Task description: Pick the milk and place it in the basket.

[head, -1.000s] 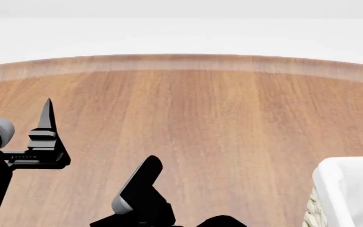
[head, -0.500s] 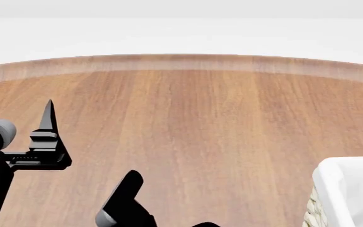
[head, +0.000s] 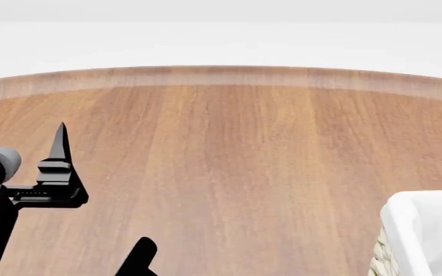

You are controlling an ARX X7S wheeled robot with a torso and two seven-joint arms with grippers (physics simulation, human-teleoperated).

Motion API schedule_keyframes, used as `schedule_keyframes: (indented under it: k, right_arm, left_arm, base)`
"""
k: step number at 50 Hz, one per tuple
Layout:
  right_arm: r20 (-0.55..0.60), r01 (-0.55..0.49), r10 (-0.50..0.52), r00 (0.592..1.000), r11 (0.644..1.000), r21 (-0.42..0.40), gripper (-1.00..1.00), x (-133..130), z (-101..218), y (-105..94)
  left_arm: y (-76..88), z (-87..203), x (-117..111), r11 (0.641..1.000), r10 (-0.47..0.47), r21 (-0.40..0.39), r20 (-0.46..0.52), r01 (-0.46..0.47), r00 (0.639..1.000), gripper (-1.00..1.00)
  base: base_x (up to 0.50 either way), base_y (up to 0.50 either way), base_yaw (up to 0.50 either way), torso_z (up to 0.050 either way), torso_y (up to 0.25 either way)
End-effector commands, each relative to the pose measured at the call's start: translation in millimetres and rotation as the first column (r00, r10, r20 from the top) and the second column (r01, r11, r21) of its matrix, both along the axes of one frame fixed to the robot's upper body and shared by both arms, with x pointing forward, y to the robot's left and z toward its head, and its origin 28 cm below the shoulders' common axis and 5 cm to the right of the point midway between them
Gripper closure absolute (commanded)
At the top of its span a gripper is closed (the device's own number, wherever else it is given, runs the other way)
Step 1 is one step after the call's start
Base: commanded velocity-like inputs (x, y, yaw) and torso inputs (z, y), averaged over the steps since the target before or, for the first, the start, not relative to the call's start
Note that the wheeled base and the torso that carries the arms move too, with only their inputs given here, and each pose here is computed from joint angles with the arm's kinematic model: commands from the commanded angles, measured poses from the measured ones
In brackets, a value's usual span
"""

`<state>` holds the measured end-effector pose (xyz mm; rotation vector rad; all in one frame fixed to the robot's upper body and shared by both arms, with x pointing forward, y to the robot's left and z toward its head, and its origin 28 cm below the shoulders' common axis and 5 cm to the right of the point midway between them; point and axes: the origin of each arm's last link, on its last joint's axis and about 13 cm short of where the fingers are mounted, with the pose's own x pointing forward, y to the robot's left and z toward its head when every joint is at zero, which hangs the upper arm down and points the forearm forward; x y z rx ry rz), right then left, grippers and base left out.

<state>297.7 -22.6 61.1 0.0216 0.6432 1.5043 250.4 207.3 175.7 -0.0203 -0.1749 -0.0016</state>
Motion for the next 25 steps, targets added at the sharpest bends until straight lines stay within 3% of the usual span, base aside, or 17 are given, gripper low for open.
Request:
schedule_keyframes:
  k: [1,14,25]
  right_arm:
    - [-0.02,0.009,-0.01,1.0,1.0,-0.019,-1.0,5,-8,-1.4]
    - [0.006,0.088,-0.088,0.996,0.995,-0.048,-1.0,21,-11,-8.1]
    - [0.009,0.063,-0.063,0.998,0.996,-0.058,-1.0,23,-10,-3.8]
  left_arm:
    - [0.1,-2,0,1.0,0.001,-0.001,-0.005,-0.001,1.0,-1.0]
    - [-0.7,-4,1,1.0,-0.002,0.002,-0.011,0.002,1.0,-1.0]
    - [-2.2,-5,1,1.0,-0.007,0.002,-0.014,0.007,1.0,-1.0]
  base:
    - [0.0,0.0,0.0,0.0,0.0]
    - [0.0,0.0,0.0,0.0,0.0]
    - [0.0,0.0,0.0,0.0,0.0]
